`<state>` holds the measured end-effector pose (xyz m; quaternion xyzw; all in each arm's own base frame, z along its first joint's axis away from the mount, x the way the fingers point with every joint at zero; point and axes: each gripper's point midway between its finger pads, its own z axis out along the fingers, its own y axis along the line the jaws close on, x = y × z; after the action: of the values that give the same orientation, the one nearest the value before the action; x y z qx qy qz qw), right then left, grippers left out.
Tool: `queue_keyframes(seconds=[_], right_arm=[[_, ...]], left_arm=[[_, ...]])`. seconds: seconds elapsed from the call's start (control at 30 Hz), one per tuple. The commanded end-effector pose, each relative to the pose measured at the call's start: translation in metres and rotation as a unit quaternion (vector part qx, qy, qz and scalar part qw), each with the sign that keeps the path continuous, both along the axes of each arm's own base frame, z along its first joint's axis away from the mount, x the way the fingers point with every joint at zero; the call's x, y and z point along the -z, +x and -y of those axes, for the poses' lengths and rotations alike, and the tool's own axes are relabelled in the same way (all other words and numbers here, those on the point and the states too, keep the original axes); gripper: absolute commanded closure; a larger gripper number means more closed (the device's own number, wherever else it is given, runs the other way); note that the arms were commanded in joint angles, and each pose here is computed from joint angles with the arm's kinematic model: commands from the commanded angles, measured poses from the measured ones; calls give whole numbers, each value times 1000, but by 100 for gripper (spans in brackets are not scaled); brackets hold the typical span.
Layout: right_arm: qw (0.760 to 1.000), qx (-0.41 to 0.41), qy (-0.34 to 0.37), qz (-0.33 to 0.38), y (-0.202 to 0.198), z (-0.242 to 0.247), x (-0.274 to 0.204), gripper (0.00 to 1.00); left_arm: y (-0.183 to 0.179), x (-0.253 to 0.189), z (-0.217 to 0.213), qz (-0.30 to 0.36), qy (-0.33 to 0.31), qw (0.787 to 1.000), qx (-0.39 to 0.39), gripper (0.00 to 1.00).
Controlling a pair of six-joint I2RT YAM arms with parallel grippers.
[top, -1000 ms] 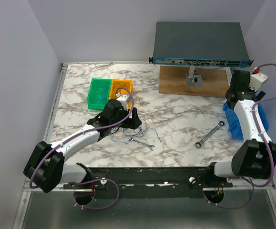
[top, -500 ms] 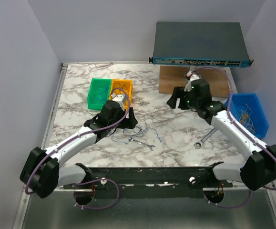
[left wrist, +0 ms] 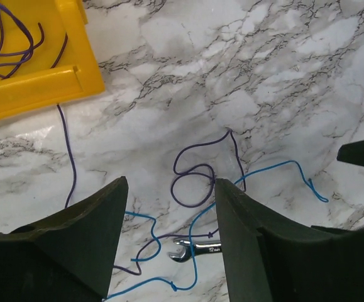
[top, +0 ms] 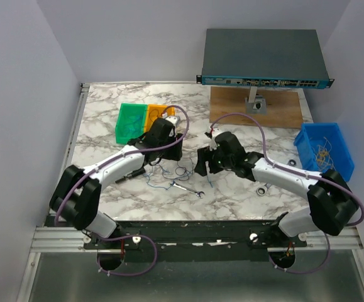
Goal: Untangle the cables
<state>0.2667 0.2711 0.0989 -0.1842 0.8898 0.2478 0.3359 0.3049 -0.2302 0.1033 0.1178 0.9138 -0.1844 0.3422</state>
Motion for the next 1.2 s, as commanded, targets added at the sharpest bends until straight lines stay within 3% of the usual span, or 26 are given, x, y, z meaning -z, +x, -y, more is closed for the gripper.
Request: queue_keyframes(seconds=[0.0,0.4,0.6,0.67,0.7,0.73,0.77,0.8,0.97,1.17], right_arm=[[1000,-11,1,-11,-9,-1,26,27],[1000,-10,-6,-13,0,-7,63,35],[1000,-8,-14,-21,3,-9,73,49],[1000,-8,-13,-20,3,-8,72,65],[1000,-7,-12,-19,2,-8,71,81],[1000,-6,-11,-19,2,-7,70,93],[1000,-4,-9,-19,1,-7,68,99],[1000,0,-6,-18,0,-6,66,99],[994,108,-18,22,11,30,44,99],[957,276,-38,84,17,98,8,99]], left_arm=[[12,7,11,-15,34,999,36,42],[12,37,31,-63,32,994,83,42],[5,52,43,-93,25,989,108,44],[4,57,46,-101,25,988,115,52],[6,58,46,-102,28,988,113,63],[7,58,45,-102,33,988,110,80],[10,58,43,-99,38,989,104,93],[12,55,42,-92,40,990,99,100],[28,5,27,-6,21,999,45,100],[47,-72,-10,74,-36,995,-52,100]])
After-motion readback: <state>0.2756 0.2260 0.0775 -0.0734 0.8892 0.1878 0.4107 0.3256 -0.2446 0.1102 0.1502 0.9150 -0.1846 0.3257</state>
